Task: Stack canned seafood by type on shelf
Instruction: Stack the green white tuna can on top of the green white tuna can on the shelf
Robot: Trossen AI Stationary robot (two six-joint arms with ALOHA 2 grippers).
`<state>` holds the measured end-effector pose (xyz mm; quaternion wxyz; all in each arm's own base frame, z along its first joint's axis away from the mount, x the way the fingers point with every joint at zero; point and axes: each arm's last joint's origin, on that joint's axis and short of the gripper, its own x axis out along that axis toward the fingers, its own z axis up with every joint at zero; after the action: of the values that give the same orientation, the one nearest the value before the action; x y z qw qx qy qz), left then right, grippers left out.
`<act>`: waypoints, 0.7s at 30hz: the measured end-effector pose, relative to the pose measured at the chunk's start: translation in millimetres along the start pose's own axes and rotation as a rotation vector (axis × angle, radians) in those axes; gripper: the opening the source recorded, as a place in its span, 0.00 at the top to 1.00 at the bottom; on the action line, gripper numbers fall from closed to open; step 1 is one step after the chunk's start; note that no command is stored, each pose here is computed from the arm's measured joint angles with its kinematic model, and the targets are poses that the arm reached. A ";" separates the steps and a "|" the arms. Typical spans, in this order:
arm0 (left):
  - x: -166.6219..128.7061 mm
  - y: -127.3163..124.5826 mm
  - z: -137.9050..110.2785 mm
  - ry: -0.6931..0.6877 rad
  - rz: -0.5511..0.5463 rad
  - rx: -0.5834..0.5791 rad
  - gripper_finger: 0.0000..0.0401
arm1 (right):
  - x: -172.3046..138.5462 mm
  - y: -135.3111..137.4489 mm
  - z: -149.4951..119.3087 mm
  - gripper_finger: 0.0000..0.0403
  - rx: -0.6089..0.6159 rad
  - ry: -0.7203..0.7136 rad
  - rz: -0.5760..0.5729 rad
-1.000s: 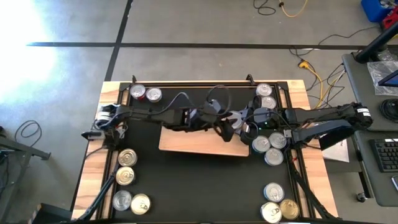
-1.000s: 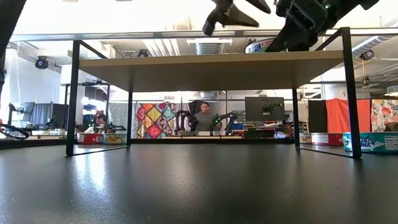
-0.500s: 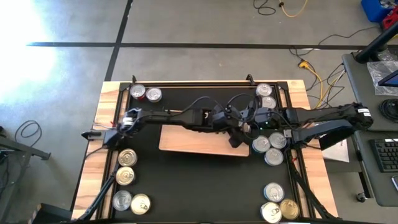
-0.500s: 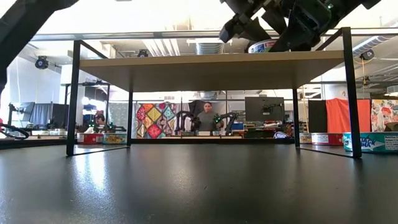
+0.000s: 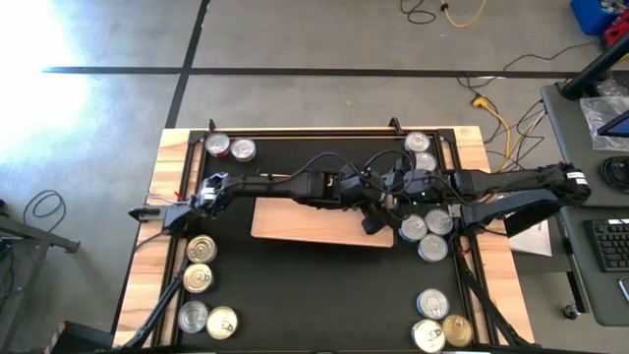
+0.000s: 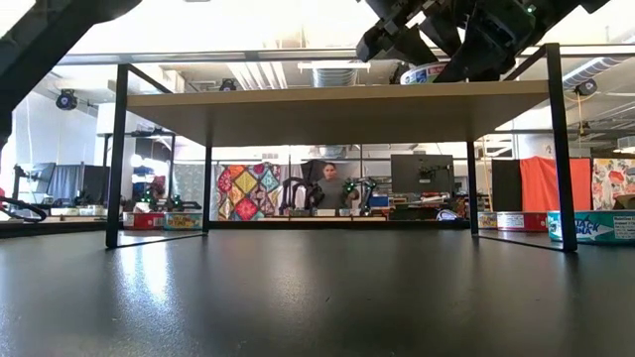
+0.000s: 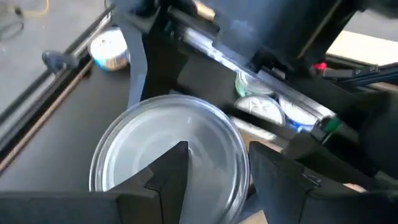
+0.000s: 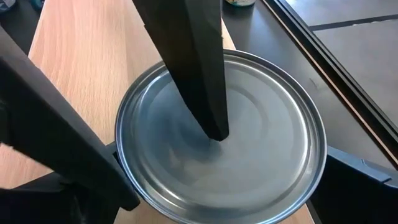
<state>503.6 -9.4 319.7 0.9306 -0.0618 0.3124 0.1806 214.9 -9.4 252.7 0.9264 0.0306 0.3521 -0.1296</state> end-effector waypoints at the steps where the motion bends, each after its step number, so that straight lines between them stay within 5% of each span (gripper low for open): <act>1: -0.8 -1.0 2.6 -0.026 -0.002 0.014 0.61 | 0.0 0.0 -0.3 0.01 0.005 0.002 0.000; 10: -18.4 -15.7 13.6 -0.153 0.034 0.197 0.67 | 0.0 0.0 0.0 0.01 0.014 0.000 0.000; 21: 3.5 3.9 2.8 -0.082 0.039 0.143 0.98 | 0.0 0.0 0.1 0.01 0.015 -0.002 0.000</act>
<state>506.3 -4.1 319.9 0.9409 0.0184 0.2874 0.1781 215.0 -9.4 252.8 0.9265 0.0373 0.3503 -0.1325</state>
